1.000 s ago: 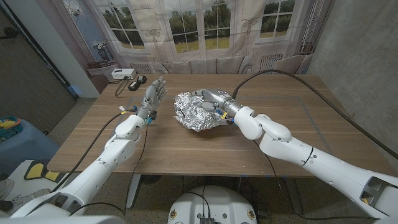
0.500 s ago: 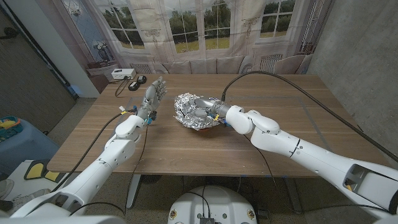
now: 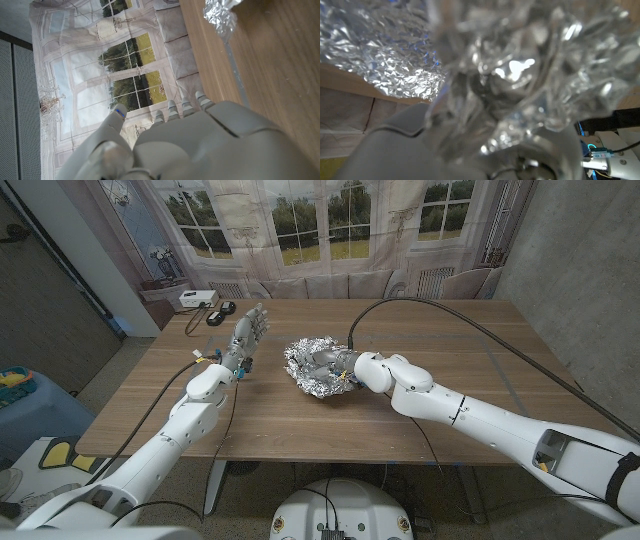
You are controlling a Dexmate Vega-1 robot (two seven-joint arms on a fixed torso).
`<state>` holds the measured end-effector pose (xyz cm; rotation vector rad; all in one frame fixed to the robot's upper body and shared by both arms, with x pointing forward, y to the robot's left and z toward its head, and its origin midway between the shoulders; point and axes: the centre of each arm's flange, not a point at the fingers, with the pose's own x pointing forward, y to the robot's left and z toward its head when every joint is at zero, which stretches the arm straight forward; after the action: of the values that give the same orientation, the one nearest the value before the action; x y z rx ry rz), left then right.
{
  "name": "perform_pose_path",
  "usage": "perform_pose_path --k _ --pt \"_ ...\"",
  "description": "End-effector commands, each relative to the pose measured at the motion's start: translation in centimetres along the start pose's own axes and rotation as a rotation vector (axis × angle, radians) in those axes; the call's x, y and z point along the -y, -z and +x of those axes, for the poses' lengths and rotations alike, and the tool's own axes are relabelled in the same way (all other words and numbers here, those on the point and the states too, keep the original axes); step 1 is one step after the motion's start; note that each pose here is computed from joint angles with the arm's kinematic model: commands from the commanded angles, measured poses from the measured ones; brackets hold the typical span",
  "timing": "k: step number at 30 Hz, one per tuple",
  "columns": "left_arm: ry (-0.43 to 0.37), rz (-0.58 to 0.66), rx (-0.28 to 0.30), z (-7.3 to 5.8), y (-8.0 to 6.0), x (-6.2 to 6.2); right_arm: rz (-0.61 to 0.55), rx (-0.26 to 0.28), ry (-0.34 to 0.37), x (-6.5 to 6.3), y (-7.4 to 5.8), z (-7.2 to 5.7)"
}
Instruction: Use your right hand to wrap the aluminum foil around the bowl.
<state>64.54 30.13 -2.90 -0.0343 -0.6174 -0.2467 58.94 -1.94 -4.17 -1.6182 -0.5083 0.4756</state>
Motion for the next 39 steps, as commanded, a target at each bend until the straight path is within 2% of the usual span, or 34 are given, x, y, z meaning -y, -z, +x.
perform_pose_path --k 1,8,17,19,21,30,35,37,39 --pt "0.008 -0.004 0.000 0.3 0.1 0.0 -0.057 -0.102 -0.089 -1.5 1.5 0.3" --pt "0.014 -0.008 0.004 0.6 0.1 0.1 -0.088 -0.136 -0.103 -1.7 2.0 0.5" --pt "0.008 -0.002 0.001 0.6 0.0 0.0 -0.101 -0.138 -0.114 -2.0 2.1 0.8" --pt "0.010 -0.003 -0.002 0.7 0.0 0.0 -0.093 -0.133 -0.086 -1.9 2.2 0.6" --pt "0.009 -0.001 -0.006 0.7 0.1 0.0 -0.066 -0.125 -0.035 -1.6 2.3 0.2" --pt "0.020 -0.003 -0.016 1.1 0.3 0.2 0.134 -0.021 0.332 -0.1 2.8 -3.0" --pt "0.024 -0.001 -0.021 1.2 0.4 0.3 0.192 -0.021 0.624 -0.3 2.4 -5.1" --pt "0.027 0.000 -0.022 1.3 0.4 0.3 0.201 -0.034 0.694 -0.2 2.2 -5.7" --pt "0.030 -0.001 -0.025 1.3 0.5 0.4 0.211 -0.041 0.730 -0.1 2.3 -6.0"
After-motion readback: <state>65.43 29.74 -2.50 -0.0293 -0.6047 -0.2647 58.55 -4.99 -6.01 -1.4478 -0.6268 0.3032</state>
